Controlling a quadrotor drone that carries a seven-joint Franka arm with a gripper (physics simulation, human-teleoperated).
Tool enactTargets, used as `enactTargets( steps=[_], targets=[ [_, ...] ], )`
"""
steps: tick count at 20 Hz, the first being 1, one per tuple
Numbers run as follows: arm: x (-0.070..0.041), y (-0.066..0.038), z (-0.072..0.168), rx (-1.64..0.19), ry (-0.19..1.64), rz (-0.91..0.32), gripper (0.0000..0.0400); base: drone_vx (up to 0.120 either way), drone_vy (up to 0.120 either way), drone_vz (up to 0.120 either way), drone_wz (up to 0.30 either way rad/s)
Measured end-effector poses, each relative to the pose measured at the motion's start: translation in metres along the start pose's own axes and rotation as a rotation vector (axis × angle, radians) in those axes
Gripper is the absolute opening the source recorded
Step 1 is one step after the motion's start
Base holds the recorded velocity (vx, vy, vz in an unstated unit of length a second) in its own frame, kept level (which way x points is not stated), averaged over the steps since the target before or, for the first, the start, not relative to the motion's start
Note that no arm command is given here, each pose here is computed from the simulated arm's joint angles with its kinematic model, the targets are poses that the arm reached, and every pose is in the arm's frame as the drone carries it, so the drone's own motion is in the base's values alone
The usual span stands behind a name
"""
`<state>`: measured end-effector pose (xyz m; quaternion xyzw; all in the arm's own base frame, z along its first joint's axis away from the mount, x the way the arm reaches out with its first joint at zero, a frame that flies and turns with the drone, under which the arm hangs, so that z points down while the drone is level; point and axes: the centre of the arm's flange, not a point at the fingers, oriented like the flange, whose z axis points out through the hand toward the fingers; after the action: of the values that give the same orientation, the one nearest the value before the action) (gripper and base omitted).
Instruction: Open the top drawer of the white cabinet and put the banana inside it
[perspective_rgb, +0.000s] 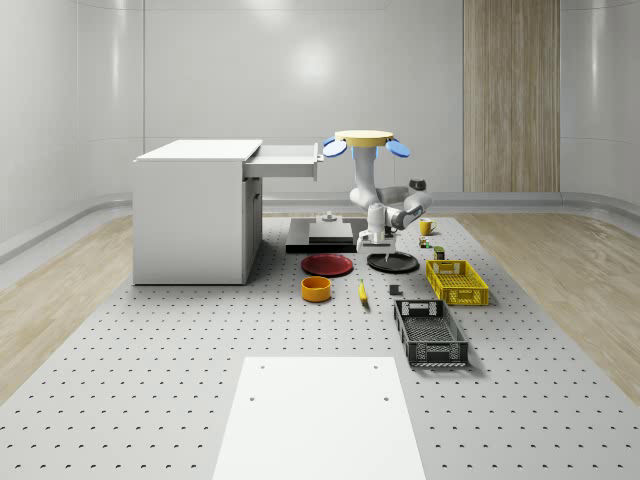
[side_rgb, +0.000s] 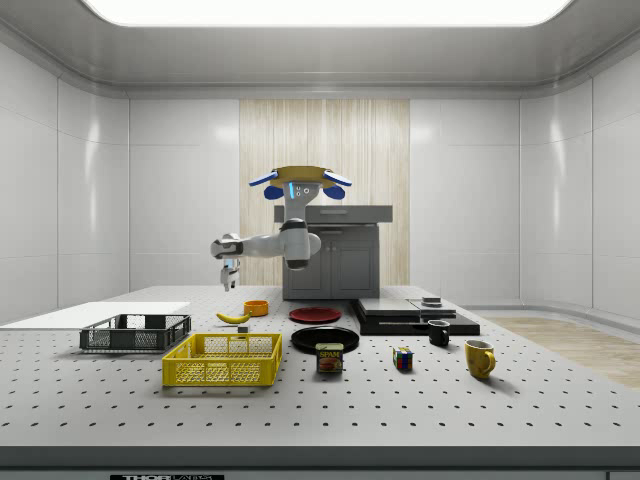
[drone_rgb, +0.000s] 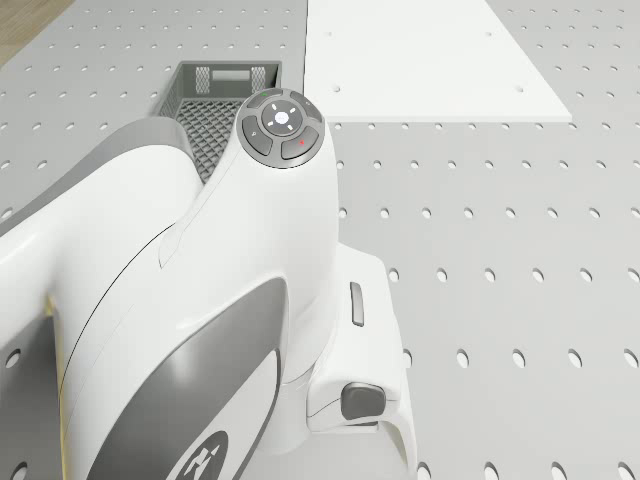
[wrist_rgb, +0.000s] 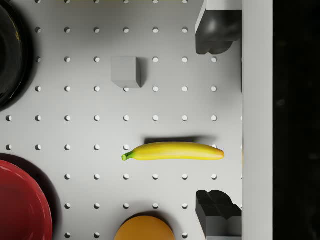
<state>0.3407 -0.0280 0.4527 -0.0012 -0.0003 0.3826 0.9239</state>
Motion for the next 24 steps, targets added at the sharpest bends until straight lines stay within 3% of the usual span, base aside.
enactTargets(
  steps=[7,14,24],
  targets=[
    [0.000,0.000,0.000,0.000,0.000,0.000,0.0400,0.000,0.057,-0.120,0.000],
    [0.002,0.002,0.000,0.000,0.000,0.000,0.0400,0.000,0.000,-0.091,0.000],
    [0.030,0.030,0.000,0.000,0.000,0.000,0.0400,0.000,0.000,0.000,0.000]
  ],
)
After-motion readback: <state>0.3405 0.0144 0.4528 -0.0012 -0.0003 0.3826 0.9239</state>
